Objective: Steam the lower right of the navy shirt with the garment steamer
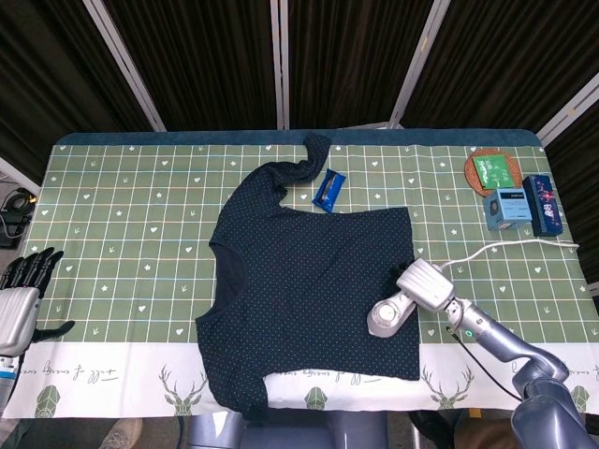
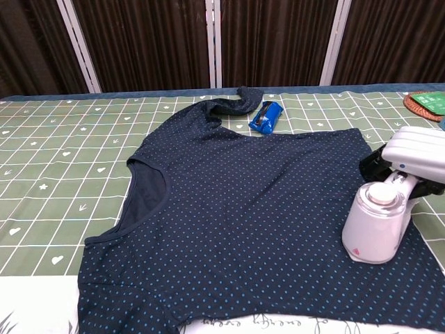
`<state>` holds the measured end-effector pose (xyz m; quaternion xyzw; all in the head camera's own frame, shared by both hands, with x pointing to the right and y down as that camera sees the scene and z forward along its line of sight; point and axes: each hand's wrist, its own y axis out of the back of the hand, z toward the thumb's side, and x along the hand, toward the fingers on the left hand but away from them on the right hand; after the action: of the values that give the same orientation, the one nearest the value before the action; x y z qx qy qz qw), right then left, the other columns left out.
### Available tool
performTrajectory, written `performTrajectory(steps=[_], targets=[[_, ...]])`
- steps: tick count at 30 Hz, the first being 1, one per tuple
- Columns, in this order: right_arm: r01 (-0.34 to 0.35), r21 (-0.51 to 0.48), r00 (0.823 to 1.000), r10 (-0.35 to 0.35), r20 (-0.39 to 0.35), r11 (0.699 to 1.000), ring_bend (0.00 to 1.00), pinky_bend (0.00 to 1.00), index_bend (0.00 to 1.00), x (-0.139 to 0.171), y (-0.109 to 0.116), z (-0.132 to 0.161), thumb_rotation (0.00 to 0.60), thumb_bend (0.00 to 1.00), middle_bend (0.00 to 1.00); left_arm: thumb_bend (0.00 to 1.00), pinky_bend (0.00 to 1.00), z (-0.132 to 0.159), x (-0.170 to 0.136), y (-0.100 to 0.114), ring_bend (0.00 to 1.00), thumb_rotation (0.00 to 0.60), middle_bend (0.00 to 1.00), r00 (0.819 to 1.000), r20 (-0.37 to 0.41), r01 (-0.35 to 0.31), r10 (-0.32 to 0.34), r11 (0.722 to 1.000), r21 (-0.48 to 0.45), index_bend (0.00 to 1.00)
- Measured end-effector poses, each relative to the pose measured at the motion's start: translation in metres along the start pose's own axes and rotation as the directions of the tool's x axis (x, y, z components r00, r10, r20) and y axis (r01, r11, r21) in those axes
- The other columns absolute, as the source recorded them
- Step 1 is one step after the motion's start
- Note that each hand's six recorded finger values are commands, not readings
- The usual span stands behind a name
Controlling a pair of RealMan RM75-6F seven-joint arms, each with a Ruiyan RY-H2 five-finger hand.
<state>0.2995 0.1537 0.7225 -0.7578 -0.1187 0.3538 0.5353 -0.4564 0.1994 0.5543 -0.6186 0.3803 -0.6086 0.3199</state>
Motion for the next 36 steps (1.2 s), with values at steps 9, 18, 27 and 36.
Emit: performTrajectory(steps=[9,18,27,36], targets=[[0.039,-0.054,0.987,-0.047,-0.152,0.998,0.63,0.88,0.75,-0.007,0.001,0.043,0.600,0.73,0.61,0.00,0.00,0.001,0.000,-0.001,0.00,0.600,0.00,1.000,0.004,0.005,-0.005,1.000,-0.003,0.00],[0.071,-0.078,0.957,-0.090,-0.277,0.994,0.63,0.88,0.75,-0.008,0.004,0.081,0.600,0.72,0.61,0.00,0.00,0.001,0.000,0.000,0.00,0.600,0.00,1.000,0.005,0.004,-0.004,1.000,-0.004,0.00],[0.037,-0.029,0.973,-0.042,-0.227,0.999,0.63,0.88,0.75,-0.007,-0.003,0.065,0.600,0.71,0.61,0.00,0.00,0.001,-0.001,0.000,0.00,0.600,0.00,1.000,0.008,0.005,-0.005,1.000,-0.001,0.00],[0.008,-0.035,0.999,-0.009,-0.042,0.999,0.63,0.88,0.75,-0.002,-0.004,0.018,0.600,0.70,0.61,0.00,0.00,0.002,-0.002,-0.001,0.00,0.600,0.00,1.000,0.010,0.008,-0.008,1.000,-0.001,0.00]])
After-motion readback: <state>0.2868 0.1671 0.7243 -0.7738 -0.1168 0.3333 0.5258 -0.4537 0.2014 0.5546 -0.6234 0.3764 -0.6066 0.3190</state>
